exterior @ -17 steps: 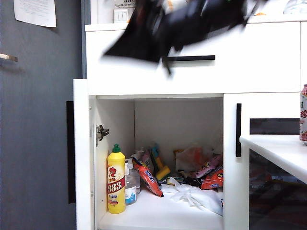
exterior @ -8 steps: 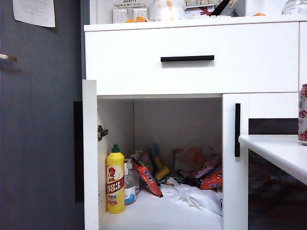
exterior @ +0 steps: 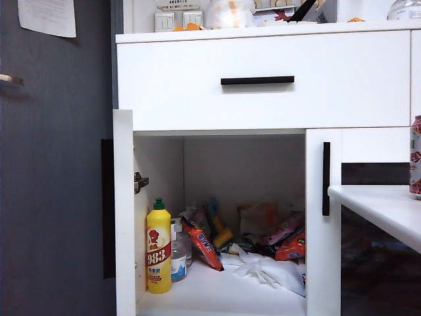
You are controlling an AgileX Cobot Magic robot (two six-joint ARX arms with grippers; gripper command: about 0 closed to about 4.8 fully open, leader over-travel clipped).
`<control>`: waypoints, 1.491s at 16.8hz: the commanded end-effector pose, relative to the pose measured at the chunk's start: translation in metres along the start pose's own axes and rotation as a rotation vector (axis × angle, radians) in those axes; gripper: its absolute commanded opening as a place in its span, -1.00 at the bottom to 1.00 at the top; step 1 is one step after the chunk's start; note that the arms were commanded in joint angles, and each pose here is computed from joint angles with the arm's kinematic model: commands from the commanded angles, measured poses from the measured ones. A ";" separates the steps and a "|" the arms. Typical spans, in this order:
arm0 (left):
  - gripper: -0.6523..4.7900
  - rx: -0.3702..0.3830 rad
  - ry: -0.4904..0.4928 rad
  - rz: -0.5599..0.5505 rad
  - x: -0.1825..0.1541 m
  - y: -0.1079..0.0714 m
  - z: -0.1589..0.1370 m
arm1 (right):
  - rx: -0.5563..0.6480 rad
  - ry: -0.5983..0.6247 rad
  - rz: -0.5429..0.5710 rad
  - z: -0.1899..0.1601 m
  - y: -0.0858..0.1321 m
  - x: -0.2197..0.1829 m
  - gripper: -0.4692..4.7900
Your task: Open the left door of the white cabinet, pick up a can of beverage from the table on the right, place it inside the cabinet, and finally close the cabinet door.
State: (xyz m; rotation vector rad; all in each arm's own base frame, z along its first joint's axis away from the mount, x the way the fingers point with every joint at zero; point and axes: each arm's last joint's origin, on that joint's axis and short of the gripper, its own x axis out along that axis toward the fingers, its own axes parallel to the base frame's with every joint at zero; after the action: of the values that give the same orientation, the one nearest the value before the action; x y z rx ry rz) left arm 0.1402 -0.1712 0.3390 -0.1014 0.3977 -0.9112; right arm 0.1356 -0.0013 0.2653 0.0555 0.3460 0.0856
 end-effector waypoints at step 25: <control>1.00 0.061 0.035 0.013 -0.001 0.001 -0.003 | -0.020 -0.206 -0.151 -0.078 -0.021 0.117 1.00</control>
State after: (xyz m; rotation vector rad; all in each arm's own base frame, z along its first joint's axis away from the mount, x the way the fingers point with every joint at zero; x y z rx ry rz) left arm 0.1396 -0.1701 0.3350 -0.0250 0.4080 -0.9126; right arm 0.2165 -0.0076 0.1484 0.0238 0.1667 -0.0537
